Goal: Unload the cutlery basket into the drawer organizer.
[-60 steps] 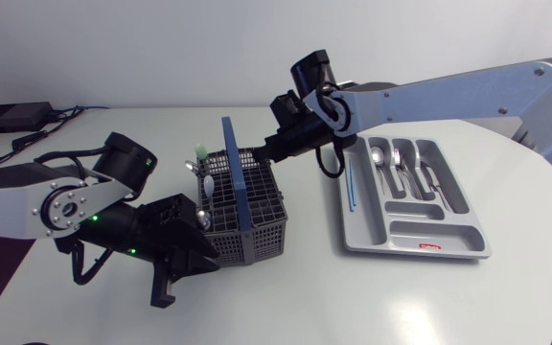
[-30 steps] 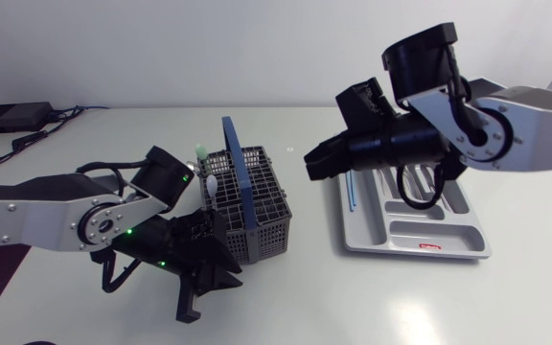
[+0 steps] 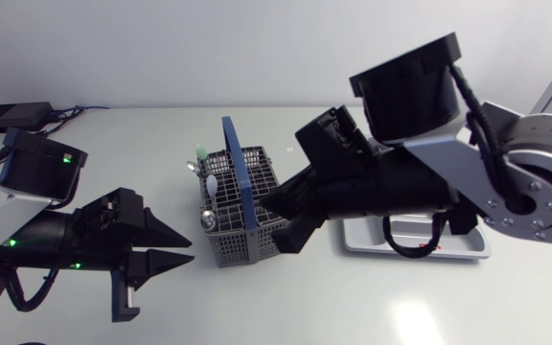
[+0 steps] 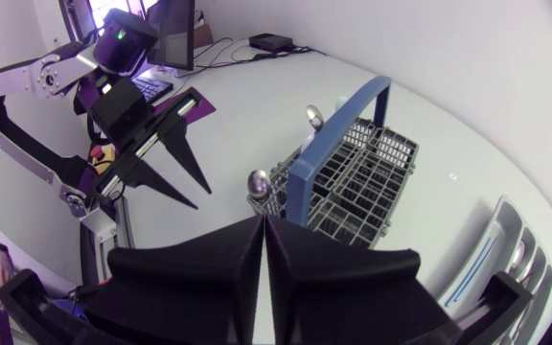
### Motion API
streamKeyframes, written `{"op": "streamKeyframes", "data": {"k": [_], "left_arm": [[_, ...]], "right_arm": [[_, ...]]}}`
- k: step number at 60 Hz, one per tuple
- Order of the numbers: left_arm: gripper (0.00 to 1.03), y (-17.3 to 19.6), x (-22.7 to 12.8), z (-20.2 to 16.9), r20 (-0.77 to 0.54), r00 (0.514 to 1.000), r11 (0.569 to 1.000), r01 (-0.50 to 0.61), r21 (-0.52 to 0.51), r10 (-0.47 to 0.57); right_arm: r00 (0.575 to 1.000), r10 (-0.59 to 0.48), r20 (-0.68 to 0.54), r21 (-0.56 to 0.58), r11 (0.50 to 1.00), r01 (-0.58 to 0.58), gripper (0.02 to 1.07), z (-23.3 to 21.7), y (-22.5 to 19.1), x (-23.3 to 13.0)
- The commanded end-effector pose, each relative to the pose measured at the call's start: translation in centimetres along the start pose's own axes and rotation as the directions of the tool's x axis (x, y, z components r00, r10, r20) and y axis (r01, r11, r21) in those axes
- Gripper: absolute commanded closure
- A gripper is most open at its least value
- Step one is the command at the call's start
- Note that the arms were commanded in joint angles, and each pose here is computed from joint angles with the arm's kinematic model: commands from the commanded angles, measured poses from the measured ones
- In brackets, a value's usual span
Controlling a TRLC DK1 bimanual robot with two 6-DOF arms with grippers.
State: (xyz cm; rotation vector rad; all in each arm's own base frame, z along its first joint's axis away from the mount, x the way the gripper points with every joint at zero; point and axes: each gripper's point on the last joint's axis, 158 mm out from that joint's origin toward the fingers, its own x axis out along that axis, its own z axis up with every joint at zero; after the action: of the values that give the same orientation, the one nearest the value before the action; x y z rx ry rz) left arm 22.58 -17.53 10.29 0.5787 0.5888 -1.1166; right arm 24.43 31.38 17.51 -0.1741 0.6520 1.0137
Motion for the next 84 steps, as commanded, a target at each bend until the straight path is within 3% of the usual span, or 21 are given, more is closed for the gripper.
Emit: {"op": "streamKeyframes", "data": {"k": [1,17,27,45,84], "left_arm": [[0.72,0.0,-0.1,-1.8,-0.019,1.000,1.000,-0.008,-0.019,0.007],[0.71,3.9,-1.4,-2.8,0.006,0.991,0.986,-0.135,-0.096,0.136],[0.71,7.2,-2.4,-2.8,0.031,0.970,0.958,-0.232,-0.170,0.241],[0.71,8.9,-2.7,-3.3,0.037,0.957,0.938,-0.275,-0.210,0.288],[0.71,11.7,-0.7,-3.5,0.039,0.958,0.937,-0.270,-0.222,0.285]], "right_arm": [[0.998,0.009,-0.065,0.003,1.000,-0.008,0.97,-1.6,0.7,1.5],[0.992,0.027,-0.126,-0.055,0.998,-0.034,0.97,-2.7,2.5,4.5],[0.995,-0.023,-0.101,-0.088,0.996,0.014,0.97,-1.7,2.0,6.2],[0.978,-0.191,-0.089,-0.246,0.955,0.164,0.97,-2.4,0.4,9.4],[0.908,-0.404,-0.110,-0.225,0.900,0.373,0.97,-4.2,-9.5,5.5]]}}
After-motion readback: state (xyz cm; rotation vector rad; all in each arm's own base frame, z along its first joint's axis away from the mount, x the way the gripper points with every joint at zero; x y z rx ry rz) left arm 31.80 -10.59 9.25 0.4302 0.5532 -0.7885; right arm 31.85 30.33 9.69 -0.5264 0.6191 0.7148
